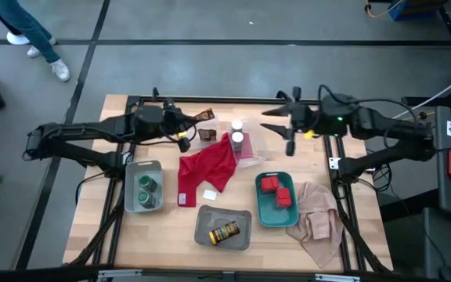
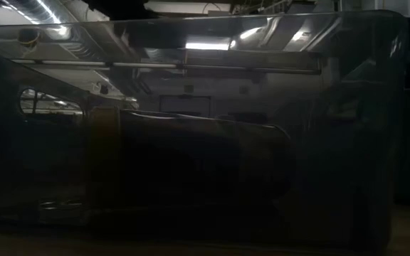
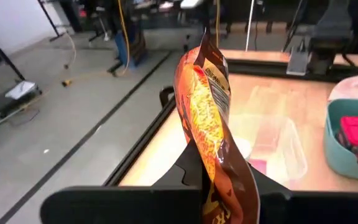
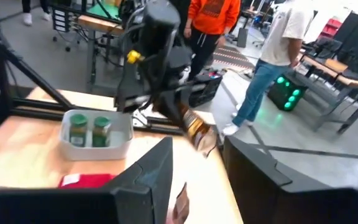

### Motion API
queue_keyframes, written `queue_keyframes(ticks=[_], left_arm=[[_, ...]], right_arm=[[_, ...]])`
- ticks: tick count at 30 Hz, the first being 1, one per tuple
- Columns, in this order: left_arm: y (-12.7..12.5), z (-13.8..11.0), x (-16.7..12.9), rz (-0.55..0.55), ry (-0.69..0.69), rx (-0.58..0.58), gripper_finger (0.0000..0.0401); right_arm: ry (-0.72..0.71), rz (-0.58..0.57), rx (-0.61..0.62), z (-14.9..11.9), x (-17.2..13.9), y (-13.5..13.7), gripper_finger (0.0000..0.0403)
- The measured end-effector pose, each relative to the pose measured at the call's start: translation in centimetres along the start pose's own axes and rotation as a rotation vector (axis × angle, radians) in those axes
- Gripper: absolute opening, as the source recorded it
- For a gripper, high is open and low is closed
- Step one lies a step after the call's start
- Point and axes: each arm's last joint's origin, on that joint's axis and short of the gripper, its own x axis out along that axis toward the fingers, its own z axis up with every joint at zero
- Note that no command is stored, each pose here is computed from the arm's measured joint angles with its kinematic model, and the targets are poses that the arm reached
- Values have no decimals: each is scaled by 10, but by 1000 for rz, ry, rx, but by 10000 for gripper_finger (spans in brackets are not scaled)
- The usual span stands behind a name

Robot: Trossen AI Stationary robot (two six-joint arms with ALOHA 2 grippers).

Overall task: Sort spices by type
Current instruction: Put the orange seasoning pack into the left transparent bin

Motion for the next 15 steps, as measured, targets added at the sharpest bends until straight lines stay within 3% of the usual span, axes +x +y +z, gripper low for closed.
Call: queue_keyframes(ticks=[15], left_arm=[[-11, 34, 54, -104, 379, 86, 1]], right_arm=[[-79, -64, 189, -112, -57, 17, 143]])
